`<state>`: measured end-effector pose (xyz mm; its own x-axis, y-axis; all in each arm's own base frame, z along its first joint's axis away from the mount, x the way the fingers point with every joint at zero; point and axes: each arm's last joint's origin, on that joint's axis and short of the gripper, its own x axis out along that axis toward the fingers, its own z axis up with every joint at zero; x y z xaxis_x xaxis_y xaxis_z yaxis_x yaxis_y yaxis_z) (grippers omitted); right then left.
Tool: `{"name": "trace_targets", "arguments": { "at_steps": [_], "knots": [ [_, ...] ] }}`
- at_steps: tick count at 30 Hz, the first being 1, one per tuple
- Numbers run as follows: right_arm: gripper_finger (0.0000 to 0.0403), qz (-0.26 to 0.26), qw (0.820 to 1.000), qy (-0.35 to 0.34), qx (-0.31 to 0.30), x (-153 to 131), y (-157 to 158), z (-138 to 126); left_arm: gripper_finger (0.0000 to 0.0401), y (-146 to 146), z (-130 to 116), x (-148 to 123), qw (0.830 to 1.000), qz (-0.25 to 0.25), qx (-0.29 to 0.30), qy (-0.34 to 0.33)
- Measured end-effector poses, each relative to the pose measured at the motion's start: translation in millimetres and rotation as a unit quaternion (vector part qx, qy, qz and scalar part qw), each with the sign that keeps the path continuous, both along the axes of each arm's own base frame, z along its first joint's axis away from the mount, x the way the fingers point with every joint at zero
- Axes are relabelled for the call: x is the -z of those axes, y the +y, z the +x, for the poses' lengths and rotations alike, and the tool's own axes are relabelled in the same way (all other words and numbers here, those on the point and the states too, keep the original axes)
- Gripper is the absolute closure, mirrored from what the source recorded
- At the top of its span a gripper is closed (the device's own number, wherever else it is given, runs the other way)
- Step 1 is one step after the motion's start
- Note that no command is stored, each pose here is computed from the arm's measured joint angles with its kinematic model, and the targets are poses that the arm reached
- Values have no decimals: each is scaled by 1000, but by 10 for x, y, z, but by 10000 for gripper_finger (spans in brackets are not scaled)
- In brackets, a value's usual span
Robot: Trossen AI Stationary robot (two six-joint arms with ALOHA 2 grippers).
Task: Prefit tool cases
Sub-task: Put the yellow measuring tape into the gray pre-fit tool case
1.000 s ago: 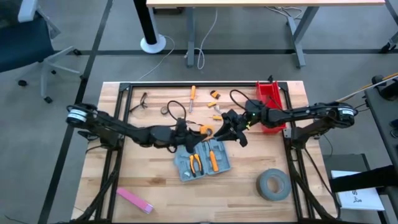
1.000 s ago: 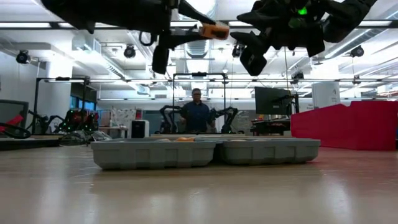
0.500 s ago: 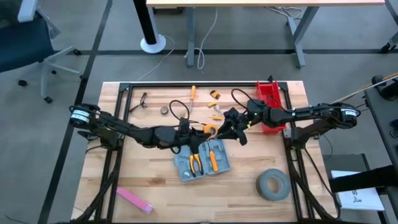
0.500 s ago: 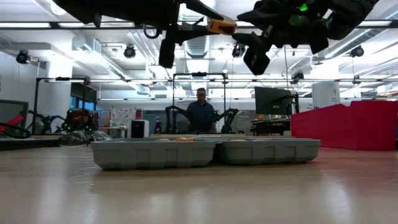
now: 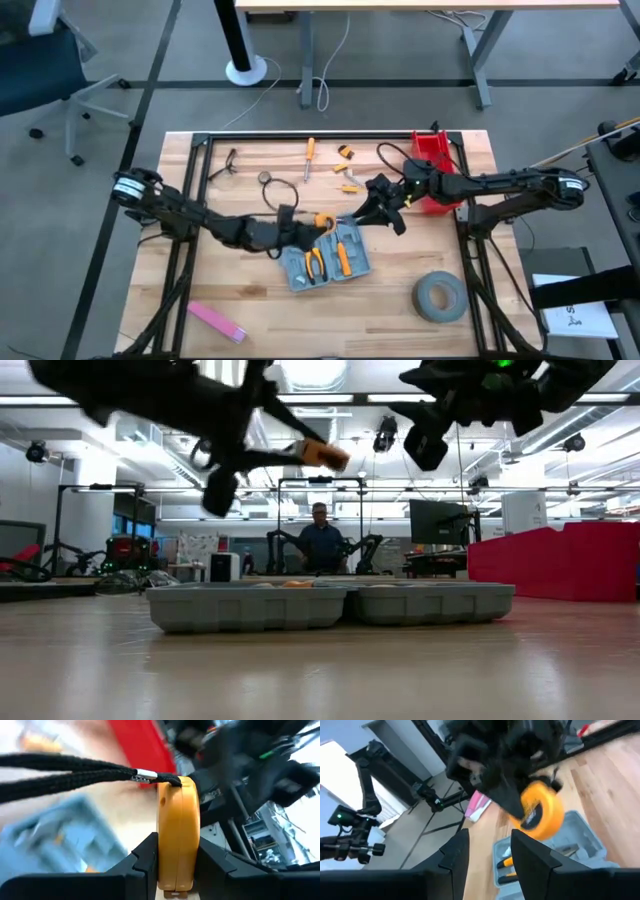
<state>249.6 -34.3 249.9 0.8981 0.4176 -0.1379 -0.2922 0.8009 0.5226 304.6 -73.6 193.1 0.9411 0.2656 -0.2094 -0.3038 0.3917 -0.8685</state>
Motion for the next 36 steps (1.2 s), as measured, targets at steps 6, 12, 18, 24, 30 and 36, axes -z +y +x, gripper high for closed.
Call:
{"name": "trace_targets", "arguments": {
  "at_steps": [6, 12, 18, 24, 30, 36],
  "knots": [
    [294, -27, 1000, -1, 13, -51, 8, -89, 313, -111, -144, 175, 997, -74, 12, 9],
    [300, -26, 1000, 13, 11, -11, 12, -88, 313, -84, -255, 301, 993, -85, 14, 86],
    [290, -24, 999, 21, 10, 28, 16, -99, 313, -45, -375, 198, 988, -86, 8, 131],
    [284, -24, 999, 22, 10, 31, 17, -100, 313, 18, -575, 75, 980, -95, -3, 176],
    [292, -25, 999, 21, 10, 31, 17, -100, 313, 59, -621, 136, 969, -121, -8, 216],
    [303, -26, 1000, 15, 10, 25, 17, -99, 313, 104, -576, 223, 963, -129, -11, 234]
  ]
}}
